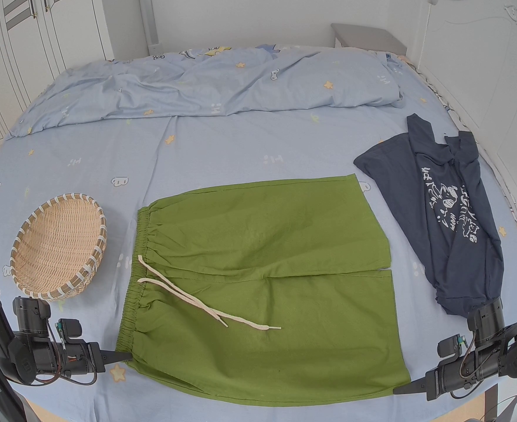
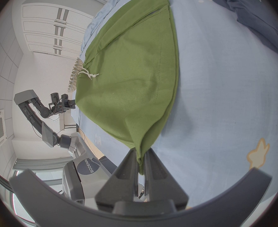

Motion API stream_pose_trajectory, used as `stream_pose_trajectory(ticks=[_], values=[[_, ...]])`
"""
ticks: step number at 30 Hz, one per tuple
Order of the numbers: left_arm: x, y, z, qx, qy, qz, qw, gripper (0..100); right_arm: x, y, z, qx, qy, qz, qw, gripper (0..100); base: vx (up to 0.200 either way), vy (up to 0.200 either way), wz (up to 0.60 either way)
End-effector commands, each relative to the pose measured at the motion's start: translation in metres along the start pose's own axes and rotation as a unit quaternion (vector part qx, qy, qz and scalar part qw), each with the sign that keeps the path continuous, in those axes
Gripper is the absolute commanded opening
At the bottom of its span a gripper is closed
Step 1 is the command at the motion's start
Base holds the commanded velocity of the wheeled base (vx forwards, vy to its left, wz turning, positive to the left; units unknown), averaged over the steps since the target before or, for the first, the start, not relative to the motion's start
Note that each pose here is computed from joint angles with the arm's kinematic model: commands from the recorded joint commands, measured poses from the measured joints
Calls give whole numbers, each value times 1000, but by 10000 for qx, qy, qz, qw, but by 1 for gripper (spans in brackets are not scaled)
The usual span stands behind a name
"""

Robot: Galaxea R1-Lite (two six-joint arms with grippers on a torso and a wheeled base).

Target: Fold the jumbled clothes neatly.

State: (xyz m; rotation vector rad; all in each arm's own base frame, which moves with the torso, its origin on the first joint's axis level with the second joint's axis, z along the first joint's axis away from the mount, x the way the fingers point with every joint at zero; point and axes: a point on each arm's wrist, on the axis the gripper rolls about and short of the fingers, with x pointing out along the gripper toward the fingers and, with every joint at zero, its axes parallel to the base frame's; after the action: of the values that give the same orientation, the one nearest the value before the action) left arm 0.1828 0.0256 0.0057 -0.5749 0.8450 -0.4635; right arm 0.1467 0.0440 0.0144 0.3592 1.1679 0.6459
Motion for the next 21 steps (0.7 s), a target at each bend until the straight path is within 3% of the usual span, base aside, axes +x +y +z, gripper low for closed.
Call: stream_pose_trajectory(ticks=[1,11,15,18,21], values=[[-1,0,-5,-89,80,15,9999,0,-1,0,-5,51,76,-8,10000,0,0,0,0],[-16,-19,-8,-82,161,-80,9998,0,-5,2,-2,-60,-121,-3,9999,0,0,0,0],[-29,-35,-7,27,-58,-140,9999,0,-21,11,7,-350,-803,47,9961,0,0,0,0],[-35,-51,-4,70,-149,-280,9995,0,-32,18,19,-300,-1268,119,9914,0,0,0,0],[-49,-86,13,-247,-180,-623,9976,0,-48,30,43,-309,-1791,216,9831,0,0,0,0]])
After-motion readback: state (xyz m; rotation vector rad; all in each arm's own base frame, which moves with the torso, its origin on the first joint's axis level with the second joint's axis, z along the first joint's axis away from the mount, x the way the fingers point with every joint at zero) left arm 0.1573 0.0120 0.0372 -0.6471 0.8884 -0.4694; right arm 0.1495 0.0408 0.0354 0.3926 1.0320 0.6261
